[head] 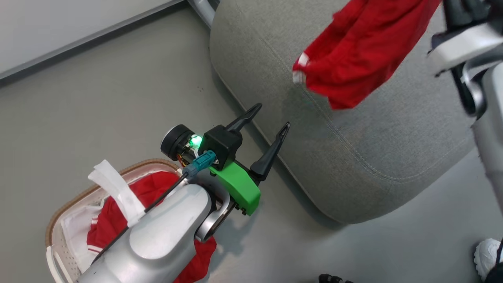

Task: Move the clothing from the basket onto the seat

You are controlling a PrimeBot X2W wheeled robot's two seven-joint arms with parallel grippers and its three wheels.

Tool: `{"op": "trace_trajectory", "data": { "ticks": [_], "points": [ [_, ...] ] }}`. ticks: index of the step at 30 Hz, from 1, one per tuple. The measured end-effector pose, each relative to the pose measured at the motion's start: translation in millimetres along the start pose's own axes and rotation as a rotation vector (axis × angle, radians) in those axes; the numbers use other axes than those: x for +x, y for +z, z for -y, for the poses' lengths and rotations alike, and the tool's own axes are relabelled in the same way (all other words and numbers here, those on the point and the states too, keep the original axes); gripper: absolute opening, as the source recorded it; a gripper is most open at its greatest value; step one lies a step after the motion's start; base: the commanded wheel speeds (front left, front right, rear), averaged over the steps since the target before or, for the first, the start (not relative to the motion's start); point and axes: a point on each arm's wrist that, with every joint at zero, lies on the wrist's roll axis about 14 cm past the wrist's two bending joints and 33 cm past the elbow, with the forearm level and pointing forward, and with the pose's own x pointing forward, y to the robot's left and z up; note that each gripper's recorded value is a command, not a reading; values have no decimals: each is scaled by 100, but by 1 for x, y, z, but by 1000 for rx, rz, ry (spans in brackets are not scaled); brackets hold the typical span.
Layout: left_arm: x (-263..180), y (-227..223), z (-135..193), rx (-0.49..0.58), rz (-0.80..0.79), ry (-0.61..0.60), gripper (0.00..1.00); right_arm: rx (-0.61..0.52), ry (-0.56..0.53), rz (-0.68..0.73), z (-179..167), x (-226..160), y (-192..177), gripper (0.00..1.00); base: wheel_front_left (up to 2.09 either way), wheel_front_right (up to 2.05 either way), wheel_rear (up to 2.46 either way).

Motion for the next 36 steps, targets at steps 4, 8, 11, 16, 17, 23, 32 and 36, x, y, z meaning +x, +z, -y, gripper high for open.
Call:
{"op": "trace_trajectory", "data": {
  "ticks": [4, 8, 11, 16, 17, 23, 32, 36],
  "points": [
    [-6, 0, -13, 4, 6, 19, 100, -56, -9, 39, 18, 42, 28, 0, 0, 0, 0],
    [-14, -2, -32, 16, 7, 54, 100, -97, -44, 42, 37, 77, 42, 0, 0, 0, 0],
    [-21, -6, -45, 19, 8, 75, 100, -150, -68, -13, 49, 96, 30, 0, 0, 0, 0],
    [-33, -16, -64, 18, -2, 108, 100, -156, -138, -81, 66, 118, -3, 0, 0, 0, 0],
    [-35, -17, -67, 14, -1, 114, 100, -154, -146, -93, 66, 121, -11, 0, 0, 0, 0],
    [-53, -41, -89, -12, -48, 165, 100, -114, -158, -168, 41, 132, -82, 0, 0, 0, 0],
    [-66, -62, -104, -44, -82, 194, 100, -53, -39, -372, -50, 113, -192, 20, 0, 0, 0],
    [-67, -66, -106, -49, -89, 197, 100, -22, 5, -469, -78, 93, -224, 100, 0, 0, 0]
  ]
}}
